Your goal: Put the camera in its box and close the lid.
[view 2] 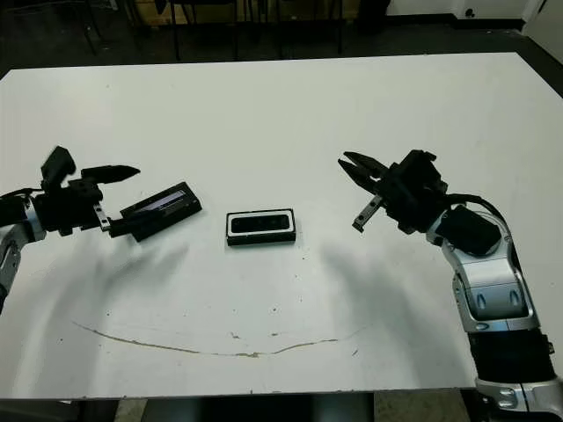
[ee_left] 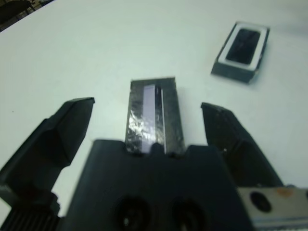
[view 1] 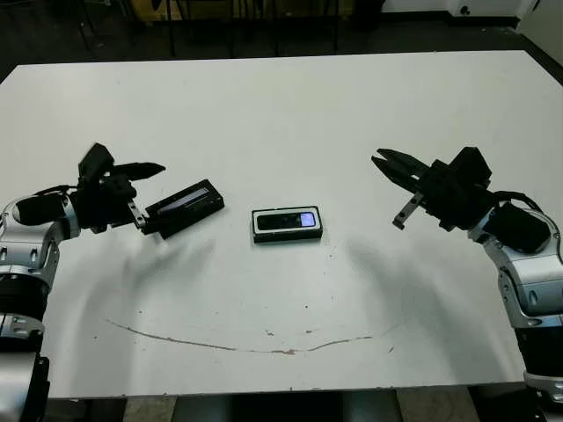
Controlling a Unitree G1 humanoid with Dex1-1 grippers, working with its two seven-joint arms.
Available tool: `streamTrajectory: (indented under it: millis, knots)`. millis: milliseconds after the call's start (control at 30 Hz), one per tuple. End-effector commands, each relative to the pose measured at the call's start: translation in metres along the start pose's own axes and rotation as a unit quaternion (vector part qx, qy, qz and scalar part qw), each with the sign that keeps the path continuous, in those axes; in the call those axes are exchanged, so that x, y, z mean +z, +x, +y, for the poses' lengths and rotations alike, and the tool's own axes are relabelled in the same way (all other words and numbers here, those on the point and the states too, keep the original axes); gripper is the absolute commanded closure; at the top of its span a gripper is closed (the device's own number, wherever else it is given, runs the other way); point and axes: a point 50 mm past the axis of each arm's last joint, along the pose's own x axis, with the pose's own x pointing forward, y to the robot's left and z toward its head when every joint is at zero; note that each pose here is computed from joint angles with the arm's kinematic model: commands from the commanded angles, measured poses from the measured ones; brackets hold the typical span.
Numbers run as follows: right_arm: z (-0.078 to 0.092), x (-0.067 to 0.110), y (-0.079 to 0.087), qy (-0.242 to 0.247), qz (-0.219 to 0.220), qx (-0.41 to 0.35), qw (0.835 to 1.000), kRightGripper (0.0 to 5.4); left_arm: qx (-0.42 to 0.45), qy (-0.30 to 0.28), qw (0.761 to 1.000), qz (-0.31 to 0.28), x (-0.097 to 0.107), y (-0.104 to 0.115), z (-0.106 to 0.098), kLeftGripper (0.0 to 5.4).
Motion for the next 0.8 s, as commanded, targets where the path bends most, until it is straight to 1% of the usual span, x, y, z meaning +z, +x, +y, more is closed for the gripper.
streamTrajectory:
  millis: [33, 500, 633, 733, 800]
  knots:
    - [0.003, -0.009, -0.004, 0.012, 0.018, 0.007, 1.0, 5.4, -0.001, 0.003, 1.0, 0.026, -0.005, 0.0, 0.001, 0.01]
    - [0.003, -0.011, -0.007, 0.02, 0.009, 0.015, 1.0, 5.4, -0.026, -0.005, 0.998, 0.064, -0.017, 0.011, -0.003, 0.01]
    - [0.003, -0.011, -0.007, 0.023, 0.01, 0.016, 1.0, 5.4, -0.03, 0.007, 0.997, 0.073, -0.019, 0.012, -0.004, 0.01]
    - [0.004, -0.011, -0.008, 0.025, 0.009, 0.017, 1.0, 5.4, -0.029, 0.004, 0.997, 0.076, -0.021, 0.012, -0.004, 0.01]
    - [0.004, -0.011, -0.008, 0.021, 0.013, 0.017, 1.0, 5.4, -0.025, -0.014, 0.997, 0.074, -0.024, 0.012, -0.004, 0.01]
